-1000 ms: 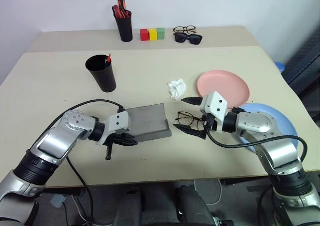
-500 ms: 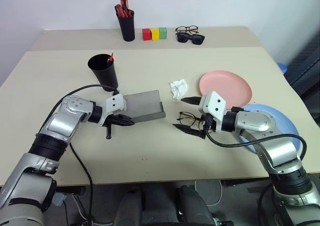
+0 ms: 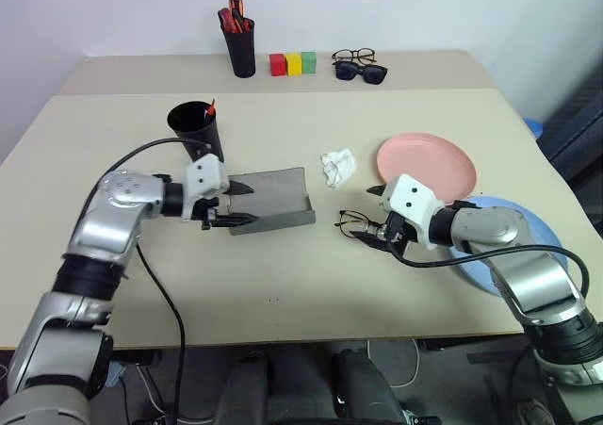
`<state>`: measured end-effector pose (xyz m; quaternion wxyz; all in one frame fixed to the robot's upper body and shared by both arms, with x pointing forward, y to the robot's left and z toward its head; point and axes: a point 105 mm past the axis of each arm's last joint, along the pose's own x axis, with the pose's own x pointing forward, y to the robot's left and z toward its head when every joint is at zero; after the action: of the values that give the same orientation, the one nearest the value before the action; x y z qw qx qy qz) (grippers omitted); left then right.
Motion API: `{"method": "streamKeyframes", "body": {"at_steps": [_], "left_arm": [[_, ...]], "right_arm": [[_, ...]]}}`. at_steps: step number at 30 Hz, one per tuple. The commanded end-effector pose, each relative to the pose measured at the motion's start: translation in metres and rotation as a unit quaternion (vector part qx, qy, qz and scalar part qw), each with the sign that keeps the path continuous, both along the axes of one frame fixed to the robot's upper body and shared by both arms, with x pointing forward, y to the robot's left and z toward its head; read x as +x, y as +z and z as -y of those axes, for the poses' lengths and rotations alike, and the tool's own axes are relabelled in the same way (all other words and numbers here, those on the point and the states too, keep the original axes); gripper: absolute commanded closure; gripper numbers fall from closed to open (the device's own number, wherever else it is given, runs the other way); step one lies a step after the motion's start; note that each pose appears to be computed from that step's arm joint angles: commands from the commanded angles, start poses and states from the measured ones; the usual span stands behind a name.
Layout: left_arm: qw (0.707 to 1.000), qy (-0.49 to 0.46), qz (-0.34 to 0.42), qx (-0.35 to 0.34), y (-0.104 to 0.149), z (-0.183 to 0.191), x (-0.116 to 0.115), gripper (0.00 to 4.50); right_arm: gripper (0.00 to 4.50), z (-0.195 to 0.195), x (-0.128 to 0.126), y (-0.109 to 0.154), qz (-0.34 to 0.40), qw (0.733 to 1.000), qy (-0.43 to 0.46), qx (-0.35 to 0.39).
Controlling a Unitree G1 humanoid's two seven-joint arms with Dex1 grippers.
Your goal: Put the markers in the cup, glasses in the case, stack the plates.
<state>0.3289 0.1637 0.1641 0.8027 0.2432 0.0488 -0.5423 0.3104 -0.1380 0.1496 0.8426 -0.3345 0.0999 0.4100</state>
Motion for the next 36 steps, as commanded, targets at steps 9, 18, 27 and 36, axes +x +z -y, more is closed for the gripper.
{"method": "streamKeyframes", "body": {"at_steps": [9, 18, 27, 36], "left_arm": [[0.997, -0.019, -0.022, -0.066, -0.035, 0.055, -0.068, 1.63], [0.997, -0.010, -0.017, -0.077, -0.038, 0.063, -0.068, 1.63], [0.997, -0.008, -0.012, -0.077, -0.036, 0.065, -0.066, 1.63], [0.997, -0.012, -0.013, -0.079, -0.037, 0.065, -0.068, 1.57]], "right_arm": [[0.00, 0.015, 0.005, -0.007, 0.012, 0.996, -0.021, -0.087], [0.00, 0.017, 0.009, -0.012, 0.003, 0.993, -0.048, -0.108], [0.00, 0.014, 0.013, -0.014, -0.001, 0.991, -0.073, -0.108], [3.88, 0.016, 0.013, -0.015, -0.002, 0.990, -0.081, -0.116]]}}
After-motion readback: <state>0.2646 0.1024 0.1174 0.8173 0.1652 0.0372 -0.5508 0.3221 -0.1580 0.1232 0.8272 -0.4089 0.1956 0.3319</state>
